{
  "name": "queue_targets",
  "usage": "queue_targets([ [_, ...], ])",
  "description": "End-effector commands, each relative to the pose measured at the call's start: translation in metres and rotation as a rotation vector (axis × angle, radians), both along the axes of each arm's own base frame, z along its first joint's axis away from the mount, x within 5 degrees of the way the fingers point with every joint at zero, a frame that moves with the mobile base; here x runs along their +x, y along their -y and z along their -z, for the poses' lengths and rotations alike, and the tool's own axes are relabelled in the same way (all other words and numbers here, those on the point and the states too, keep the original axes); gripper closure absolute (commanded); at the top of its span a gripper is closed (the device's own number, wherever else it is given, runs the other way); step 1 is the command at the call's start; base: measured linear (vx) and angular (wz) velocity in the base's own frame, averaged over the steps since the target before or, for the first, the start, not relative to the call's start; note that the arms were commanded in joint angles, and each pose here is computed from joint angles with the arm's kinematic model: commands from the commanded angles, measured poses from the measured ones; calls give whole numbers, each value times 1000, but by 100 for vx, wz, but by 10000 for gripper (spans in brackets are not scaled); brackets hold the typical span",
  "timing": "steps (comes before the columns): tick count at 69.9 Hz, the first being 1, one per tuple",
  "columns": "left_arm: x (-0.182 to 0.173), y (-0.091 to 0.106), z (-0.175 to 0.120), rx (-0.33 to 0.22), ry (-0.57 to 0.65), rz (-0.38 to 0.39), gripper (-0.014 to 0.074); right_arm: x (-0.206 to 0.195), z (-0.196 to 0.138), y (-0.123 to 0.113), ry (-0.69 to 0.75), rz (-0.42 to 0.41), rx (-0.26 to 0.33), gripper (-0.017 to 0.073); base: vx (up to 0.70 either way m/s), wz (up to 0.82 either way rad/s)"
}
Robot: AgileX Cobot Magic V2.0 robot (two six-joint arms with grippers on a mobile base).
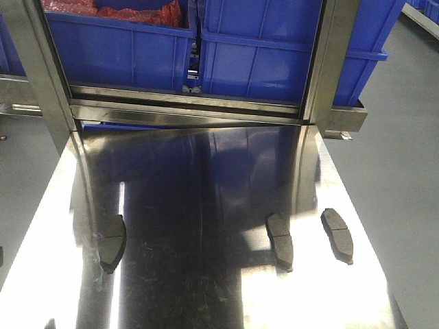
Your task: Move and align brake pads A on conveyor
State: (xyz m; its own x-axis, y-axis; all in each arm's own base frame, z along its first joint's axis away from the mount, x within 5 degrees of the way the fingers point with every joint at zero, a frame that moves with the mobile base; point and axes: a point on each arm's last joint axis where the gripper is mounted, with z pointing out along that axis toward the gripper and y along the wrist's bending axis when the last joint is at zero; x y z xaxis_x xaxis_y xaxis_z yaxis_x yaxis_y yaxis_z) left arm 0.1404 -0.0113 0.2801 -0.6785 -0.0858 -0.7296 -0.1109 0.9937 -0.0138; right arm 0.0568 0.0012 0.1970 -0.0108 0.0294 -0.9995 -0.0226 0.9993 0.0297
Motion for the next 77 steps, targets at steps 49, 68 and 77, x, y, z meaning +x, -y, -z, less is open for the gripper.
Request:
queue_targets([
  [49, 3, 2, -15, -7, 99, 30, 466, 48, -114, 3, -451, 37, -47, 529, 0, 0],
  [68, 3, 2, -15, -7, 99, 30, 466, 48, -113, 3, -462, 38, -49, 51, 0, 0],
  [77, 3, 2, -15, -7, 99, 30, 466, 48, -113, 3, -464, 37, -48, -150, 0, 0],
])
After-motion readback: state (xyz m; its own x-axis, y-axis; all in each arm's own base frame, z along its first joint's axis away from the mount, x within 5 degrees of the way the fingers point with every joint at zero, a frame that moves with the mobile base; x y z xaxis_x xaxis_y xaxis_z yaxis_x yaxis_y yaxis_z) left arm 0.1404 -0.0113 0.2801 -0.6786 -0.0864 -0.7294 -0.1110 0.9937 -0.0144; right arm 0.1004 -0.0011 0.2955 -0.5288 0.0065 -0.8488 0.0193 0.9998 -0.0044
